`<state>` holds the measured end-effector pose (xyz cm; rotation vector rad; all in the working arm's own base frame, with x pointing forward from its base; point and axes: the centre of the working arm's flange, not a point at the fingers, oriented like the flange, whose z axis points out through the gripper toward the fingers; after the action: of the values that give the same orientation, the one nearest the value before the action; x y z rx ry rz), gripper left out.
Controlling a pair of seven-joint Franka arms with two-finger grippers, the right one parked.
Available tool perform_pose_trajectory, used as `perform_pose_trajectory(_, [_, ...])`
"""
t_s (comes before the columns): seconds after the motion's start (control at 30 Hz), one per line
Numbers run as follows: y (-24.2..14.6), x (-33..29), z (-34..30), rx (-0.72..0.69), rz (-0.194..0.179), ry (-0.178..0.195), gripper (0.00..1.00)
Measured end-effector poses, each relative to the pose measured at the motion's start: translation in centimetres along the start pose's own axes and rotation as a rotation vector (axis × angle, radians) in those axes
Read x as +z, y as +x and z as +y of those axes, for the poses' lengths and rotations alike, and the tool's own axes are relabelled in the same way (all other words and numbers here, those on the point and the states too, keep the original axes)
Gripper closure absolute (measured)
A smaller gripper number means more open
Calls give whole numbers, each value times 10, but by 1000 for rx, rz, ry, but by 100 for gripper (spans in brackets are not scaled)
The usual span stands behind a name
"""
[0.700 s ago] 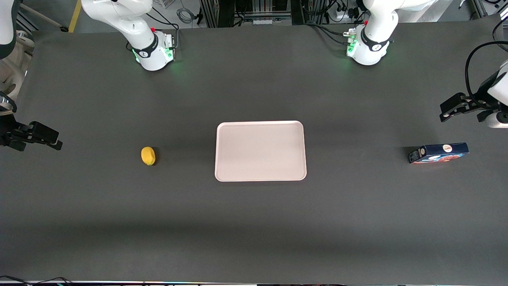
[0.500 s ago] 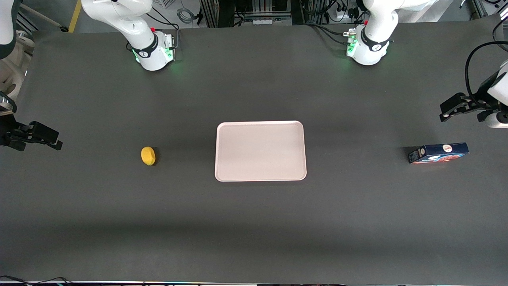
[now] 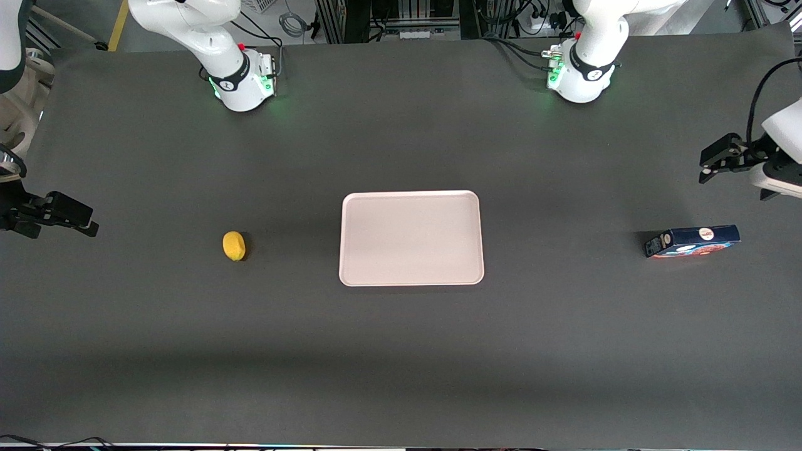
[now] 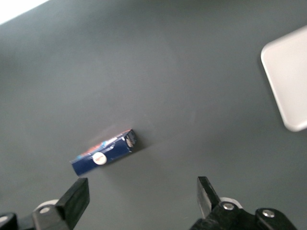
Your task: Place cookie box on tray
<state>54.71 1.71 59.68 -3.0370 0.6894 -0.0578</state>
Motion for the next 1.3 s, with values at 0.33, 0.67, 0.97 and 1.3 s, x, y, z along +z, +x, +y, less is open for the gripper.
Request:
perform_pose_trajectory(0.33, [-27, 26, -42, 429, -27, -22, 0])
perform_pose_trajectory(0.67, [-49, 90, -76, 738, -32, 30, 0])
perform_pose_trajectory(0.97, [-72, 154, -89, 865, -11, 78, 0])
perform_pose_trajectory(1.3, [-88, 197, -85, 917, -13, 75, 0])
